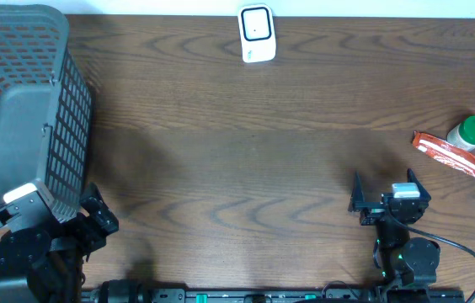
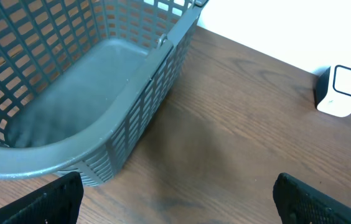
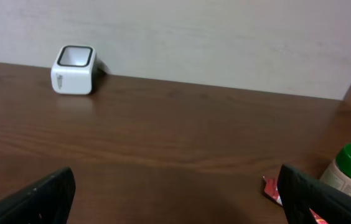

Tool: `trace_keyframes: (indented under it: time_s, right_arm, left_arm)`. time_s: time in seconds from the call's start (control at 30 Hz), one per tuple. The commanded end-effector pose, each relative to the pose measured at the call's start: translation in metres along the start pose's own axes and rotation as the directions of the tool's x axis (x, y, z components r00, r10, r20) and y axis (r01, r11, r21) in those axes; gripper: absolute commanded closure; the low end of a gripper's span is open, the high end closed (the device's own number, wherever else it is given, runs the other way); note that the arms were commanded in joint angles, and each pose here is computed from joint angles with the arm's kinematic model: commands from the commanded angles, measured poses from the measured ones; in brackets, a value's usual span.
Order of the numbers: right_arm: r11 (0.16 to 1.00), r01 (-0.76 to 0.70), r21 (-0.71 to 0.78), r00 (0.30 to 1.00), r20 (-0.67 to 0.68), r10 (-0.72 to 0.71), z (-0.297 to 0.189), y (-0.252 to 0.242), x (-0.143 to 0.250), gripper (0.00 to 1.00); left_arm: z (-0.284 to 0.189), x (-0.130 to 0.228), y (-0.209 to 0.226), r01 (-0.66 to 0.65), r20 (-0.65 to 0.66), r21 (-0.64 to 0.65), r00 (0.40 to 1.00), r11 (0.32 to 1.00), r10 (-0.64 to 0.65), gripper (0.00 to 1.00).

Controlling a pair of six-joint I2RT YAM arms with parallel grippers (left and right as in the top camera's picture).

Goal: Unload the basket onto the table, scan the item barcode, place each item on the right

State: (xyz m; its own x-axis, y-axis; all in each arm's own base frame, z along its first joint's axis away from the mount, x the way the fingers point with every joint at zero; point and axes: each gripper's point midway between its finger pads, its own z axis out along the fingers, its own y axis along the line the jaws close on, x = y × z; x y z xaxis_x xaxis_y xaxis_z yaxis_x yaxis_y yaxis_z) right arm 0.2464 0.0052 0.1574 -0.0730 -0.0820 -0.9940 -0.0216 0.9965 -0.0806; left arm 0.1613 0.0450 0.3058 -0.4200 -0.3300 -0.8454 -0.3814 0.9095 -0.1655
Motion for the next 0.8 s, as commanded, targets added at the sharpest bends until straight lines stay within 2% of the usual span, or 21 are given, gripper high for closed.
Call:
trace_keyframes:
  time_s: [0.0,0.77]
  right_arm:
    - [1.0,-0.02,0.012,1.0,0.0,0.02,-0.0002,-0.003,0.0009,0.01]
    - [1.0,-0.02,0.012,1.0,0.0,0.02,-0.0001,-0.003,0.0009,0.01]
  left_arm:
    - [-0.0004,-0.0013,0.002,0.003,0.008,-0.01,1.0,1.0,-0.003,0.02]
    - [-0.0005,-0.0015,0.0036,-0.006,0.01,-0.02,1.0,1.0,0.006,0.02]
